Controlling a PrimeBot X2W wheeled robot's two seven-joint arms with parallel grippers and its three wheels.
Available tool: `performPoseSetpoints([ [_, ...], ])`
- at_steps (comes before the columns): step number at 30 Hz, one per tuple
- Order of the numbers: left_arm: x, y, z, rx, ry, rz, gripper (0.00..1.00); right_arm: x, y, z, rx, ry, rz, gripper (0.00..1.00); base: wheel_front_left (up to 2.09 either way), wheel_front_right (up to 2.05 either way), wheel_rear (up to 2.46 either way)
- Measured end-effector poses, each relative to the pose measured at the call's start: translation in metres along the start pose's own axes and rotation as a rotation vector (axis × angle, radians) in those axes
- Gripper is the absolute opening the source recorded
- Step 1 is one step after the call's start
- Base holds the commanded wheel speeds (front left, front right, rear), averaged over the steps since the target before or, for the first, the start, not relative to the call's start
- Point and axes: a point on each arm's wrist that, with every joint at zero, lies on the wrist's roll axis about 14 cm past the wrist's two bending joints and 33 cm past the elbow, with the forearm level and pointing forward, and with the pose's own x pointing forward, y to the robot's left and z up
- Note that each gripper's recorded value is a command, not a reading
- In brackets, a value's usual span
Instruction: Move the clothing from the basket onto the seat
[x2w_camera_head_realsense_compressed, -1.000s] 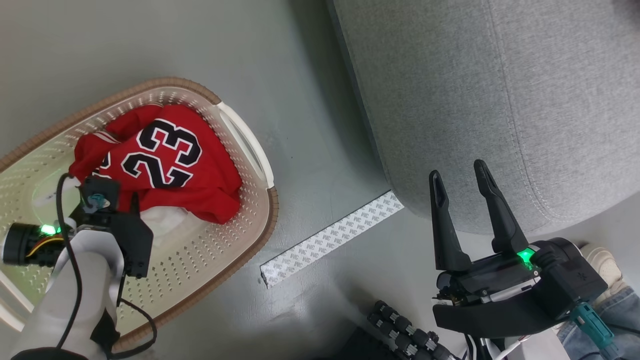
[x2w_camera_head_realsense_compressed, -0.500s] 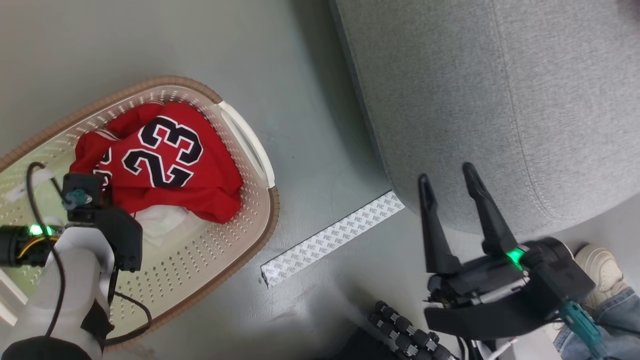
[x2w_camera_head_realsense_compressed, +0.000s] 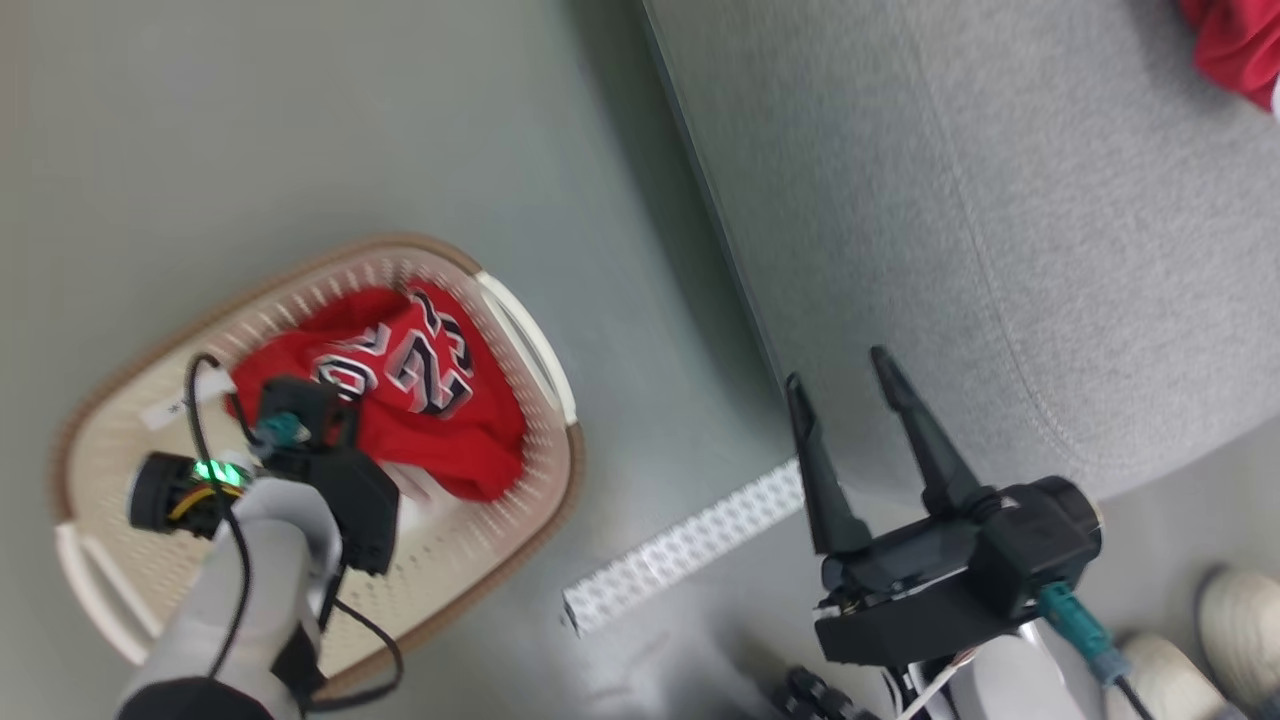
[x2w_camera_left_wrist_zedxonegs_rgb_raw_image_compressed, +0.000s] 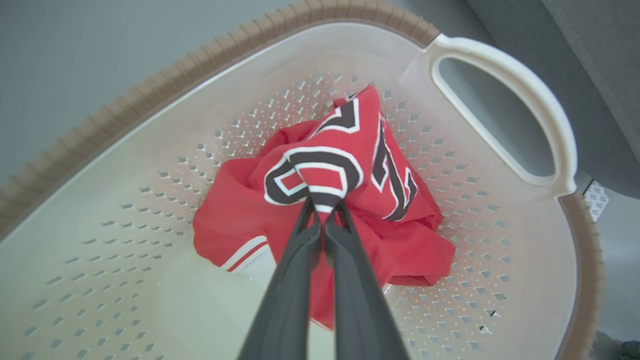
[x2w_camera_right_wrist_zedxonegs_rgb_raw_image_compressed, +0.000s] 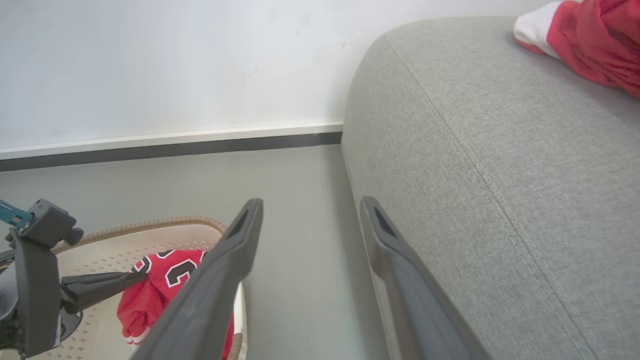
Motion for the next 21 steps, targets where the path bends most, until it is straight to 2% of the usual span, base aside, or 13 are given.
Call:
performPoseSetpoints([
  [4, -0.022, -0.006, 0.034, 0.035, -0.073, -0.007, 0.00, -0.007, 0.012, 0.009, -0.017, -0.021, 0.034, 1.00, 0.00, 0.00, 0.00],
  [10, -0.070, -0.008, 0.102, -0.016, -0.257, 0.022, 0.00, -0.033, 0.025, 0.017, -0.015, -0.034, 0.060, 1.00, 0.00, 0.00, 0.00],
  [13, -0.101, -0.016, 0.142, -0.017, -0.384, 0.013, 0.00, -0.047, 0.032, 0.022, -0.015, -0.052, 0.080, 1.00, 0.00, 0.00, 0.00],
  [21, -0.194, -0.040, 0.215, 0.007, -0.636, 0.047, 0.00, -0.081, 0.055, 0.048, -0.029, -0.125, 0.151, 1.00, 0.00, 0.00, 0.00],
])
